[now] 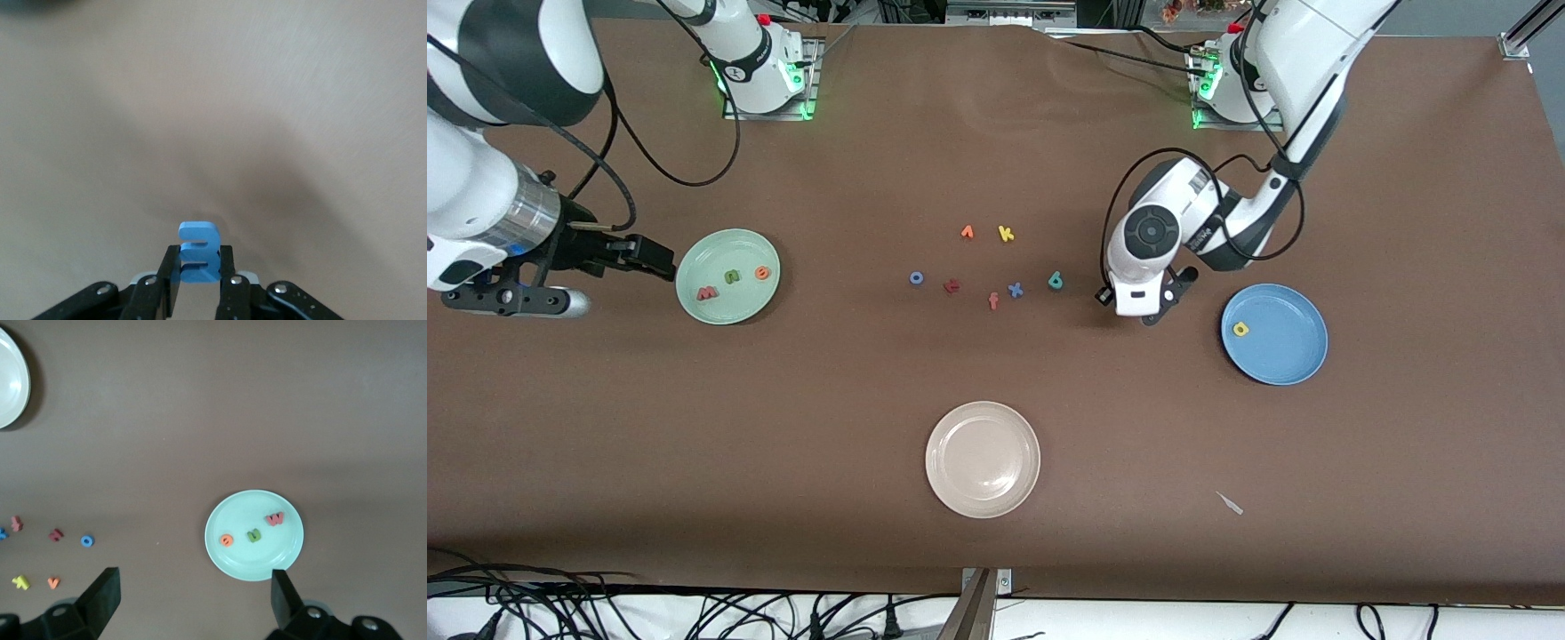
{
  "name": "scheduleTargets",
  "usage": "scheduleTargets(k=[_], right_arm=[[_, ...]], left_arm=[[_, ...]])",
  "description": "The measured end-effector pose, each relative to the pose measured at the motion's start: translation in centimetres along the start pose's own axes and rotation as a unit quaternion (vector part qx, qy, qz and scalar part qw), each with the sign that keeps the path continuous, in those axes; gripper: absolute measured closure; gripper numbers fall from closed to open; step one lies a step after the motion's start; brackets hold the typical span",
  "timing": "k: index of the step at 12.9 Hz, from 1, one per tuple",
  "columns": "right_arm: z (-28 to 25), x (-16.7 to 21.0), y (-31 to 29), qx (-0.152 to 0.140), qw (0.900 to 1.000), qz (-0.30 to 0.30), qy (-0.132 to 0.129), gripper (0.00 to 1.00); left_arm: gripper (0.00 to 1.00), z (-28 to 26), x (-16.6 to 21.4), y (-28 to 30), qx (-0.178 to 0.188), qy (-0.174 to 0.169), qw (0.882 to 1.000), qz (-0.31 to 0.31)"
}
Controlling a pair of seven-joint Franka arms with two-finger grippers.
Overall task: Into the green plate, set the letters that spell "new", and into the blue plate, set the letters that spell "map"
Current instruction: 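Retract the right arm while the left gripper carries blue 3 to blue plate, then lower blue 3 onto the blue plate and open the left gripper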
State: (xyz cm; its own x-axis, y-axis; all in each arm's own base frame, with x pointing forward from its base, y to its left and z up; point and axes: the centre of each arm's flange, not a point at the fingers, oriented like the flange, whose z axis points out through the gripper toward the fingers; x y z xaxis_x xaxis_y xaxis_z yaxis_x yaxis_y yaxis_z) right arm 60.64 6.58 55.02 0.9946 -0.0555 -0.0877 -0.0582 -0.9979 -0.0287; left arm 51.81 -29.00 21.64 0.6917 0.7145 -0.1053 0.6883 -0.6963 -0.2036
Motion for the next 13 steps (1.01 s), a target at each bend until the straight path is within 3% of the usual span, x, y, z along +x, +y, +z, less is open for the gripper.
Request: scheduleTargets(k=[3,7,10,13], right_arm=[[-2.4,-1.4,3.5,-0.003,1.0,0.005,0.012,0.0],[-3.6,-4.4,5.6,-0.014,0.998,-0.029,0.047,0.0],[-3.8,-5.9,6.4,-0.015,0.998,-0.046,0.042,0.0],[-3.8,-6.2,6.3,-0.015,0.998,-0.044,0.032,0.0]], left_arm=[[0.73,-2.2,5.8,-1.6,0.026,-0.016,0.996,0.086],[0.73,-4.2,14.5,-5.6,0.034,-0.048,0.974,0.217],[0.73,-3.4,19.2,-8.6,0.025,-0.065,0.953,0.295],[0.73,-1.3,21.7,-10.2,0.054,-0.056,0.935,0.347]])
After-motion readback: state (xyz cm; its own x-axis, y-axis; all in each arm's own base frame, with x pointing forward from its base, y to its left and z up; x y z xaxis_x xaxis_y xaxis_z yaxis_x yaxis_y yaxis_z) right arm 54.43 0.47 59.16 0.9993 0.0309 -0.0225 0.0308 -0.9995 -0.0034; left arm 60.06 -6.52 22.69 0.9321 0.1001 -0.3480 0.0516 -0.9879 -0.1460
